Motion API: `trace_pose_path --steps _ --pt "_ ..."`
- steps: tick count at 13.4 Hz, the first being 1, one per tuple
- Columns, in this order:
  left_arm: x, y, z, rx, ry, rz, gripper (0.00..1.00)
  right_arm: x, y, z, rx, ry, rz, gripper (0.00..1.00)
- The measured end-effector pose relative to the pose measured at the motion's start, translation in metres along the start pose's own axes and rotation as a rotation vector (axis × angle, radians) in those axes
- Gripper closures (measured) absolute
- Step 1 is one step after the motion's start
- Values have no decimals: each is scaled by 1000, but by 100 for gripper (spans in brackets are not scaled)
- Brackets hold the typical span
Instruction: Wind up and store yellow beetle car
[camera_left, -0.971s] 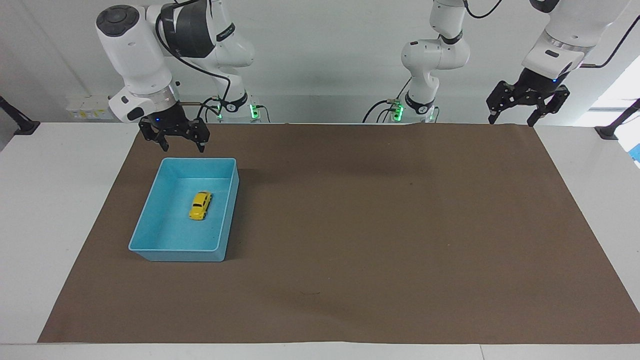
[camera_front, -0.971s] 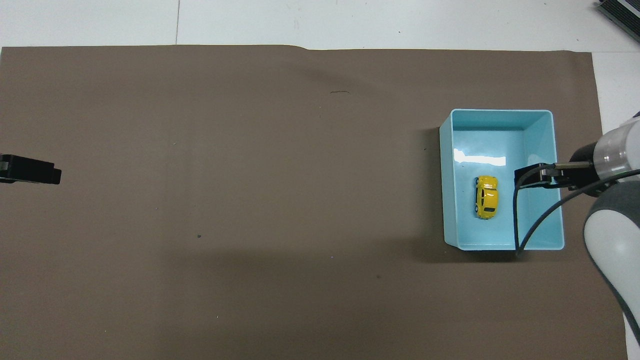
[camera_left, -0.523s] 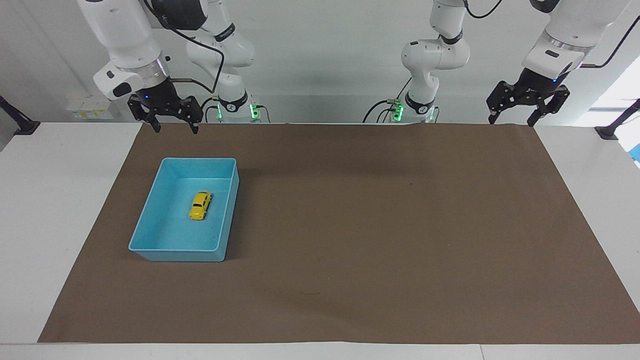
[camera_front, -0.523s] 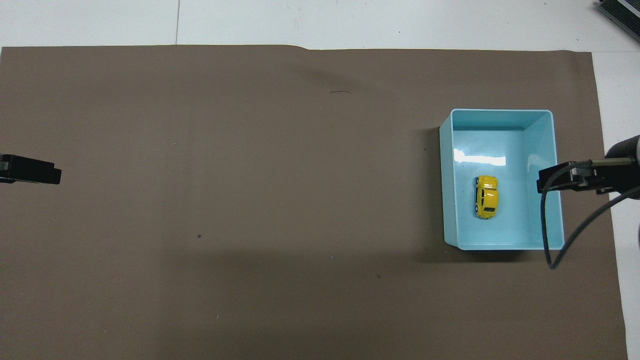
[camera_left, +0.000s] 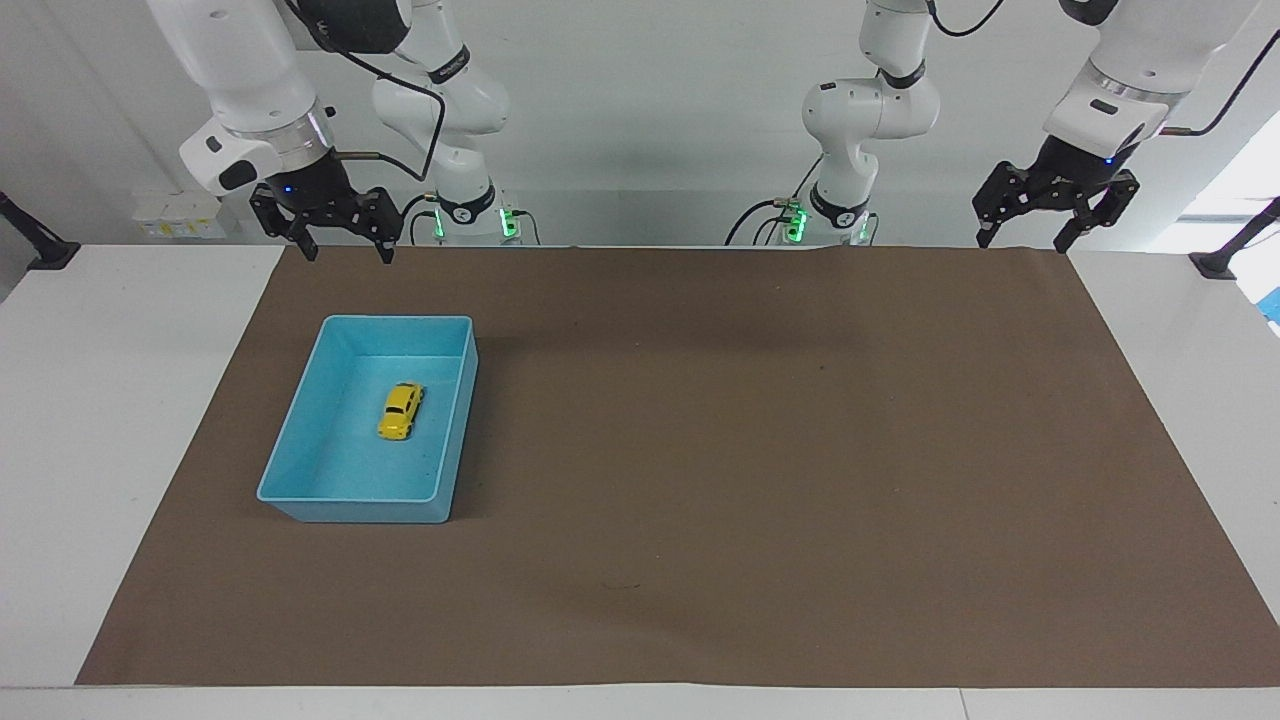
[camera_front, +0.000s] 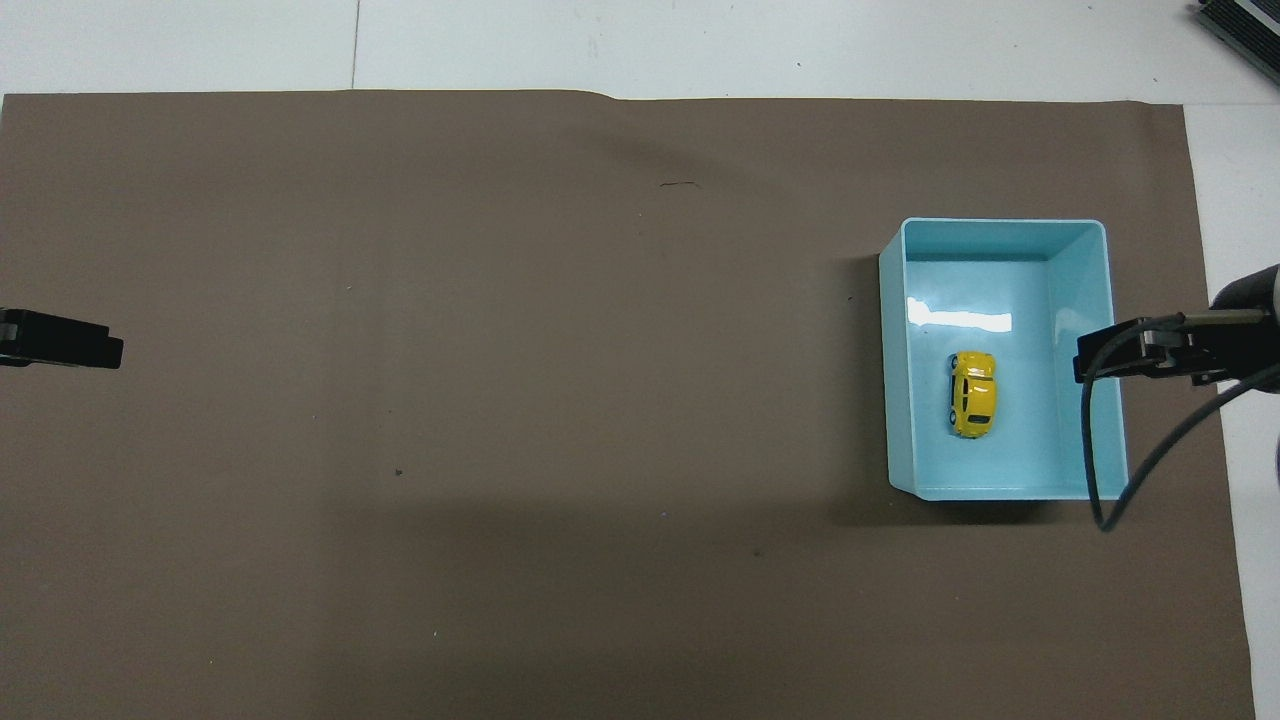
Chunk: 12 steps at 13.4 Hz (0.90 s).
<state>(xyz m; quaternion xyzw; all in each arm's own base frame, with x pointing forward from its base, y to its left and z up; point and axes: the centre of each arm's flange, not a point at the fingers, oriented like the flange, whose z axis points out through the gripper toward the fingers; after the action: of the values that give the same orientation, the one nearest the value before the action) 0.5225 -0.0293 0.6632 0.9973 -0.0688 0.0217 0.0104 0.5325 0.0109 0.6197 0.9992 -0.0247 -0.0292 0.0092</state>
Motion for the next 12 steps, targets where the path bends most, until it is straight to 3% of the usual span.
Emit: trace_pose_path --steps 12 --pt "0 0 0 0 0 0 0 2 1 -1 1 15 2 0"
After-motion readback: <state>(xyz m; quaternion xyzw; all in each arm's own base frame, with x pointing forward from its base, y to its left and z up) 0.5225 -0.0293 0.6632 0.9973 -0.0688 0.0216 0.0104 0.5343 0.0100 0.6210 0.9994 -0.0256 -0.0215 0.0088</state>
